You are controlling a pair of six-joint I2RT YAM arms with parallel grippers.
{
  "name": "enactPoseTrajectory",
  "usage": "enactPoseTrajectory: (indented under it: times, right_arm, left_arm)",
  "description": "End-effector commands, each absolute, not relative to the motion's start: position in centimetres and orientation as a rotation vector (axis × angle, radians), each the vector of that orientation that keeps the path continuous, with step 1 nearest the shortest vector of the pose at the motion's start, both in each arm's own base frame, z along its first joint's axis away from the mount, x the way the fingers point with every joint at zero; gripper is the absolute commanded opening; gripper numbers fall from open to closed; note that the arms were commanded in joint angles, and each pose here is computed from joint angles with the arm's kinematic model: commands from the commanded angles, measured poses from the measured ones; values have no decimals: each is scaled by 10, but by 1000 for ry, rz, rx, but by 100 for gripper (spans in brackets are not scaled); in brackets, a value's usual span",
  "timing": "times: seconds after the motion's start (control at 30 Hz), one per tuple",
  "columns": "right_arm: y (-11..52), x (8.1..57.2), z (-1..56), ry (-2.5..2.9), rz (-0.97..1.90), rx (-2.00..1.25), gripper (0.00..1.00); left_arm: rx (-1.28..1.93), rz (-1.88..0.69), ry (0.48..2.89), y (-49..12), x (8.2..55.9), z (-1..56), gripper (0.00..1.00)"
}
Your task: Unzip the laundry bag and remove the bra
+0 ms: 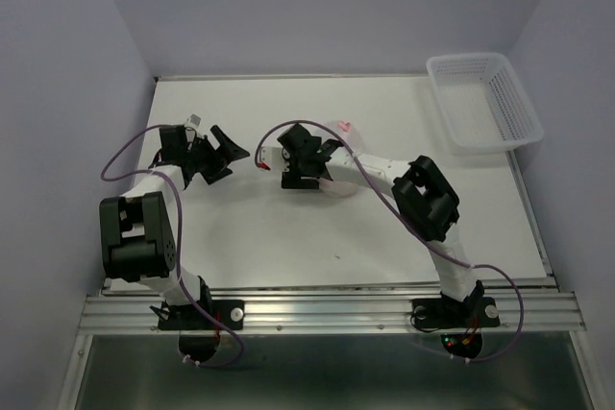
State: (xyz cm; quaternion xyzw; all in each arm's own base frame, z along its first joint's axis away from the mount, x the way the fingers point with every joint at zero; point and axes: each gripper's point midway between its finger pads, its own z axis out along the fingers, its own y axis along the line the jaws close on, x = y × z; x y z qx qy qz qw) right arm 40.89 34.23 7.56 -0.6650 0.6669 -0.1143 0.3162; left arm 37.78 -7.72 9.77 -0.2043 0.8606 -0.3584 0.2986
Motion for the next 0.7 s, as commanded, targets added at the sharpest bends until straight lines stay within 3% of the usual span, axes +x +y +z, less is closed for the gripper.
enactPoseTrajectory:
  times: [0.0,0.17,0.23,0.27,0.3,0.33,0.57,0.6,0.67]
  right_arm:
    - [349,435,105,1671,-439,-1688,100]
    - [353,449,106,1627,-494,-1627,99]
    - [354,455,108,1612,-525,-1604,94]
    - [355,458,109,1605,-530,-1589,87]
    - [357,460,110,1604,-533,-1568,71]
    - [361,462,113,1592,-523,-1553,65]
    - [362,471,114,1580,-566,-1515,41]
    - [361,471,113,1583,-567,-1515,31]
    - [360,470,115,1590,-557,-1502,22]
  left_arm:
    - [-503,-951,2259,-75,385,103,99]
    - [-496,-967,2269,-77,386,100,99]
    - [-490,-980,2269,-78,386,99,99]
    - [-492,-984,2271,-79,386,98,99]
    - [-490,-992,2270,-80,386,98,99]
    - [-487,-995,2271,-80,386,97,99]
    - [-481,-997,2264,-79,387,100,99]
    - [-481,-996,2266,-80,387,100,99]
    - [-478,-998,2263,-80,387,101,99]
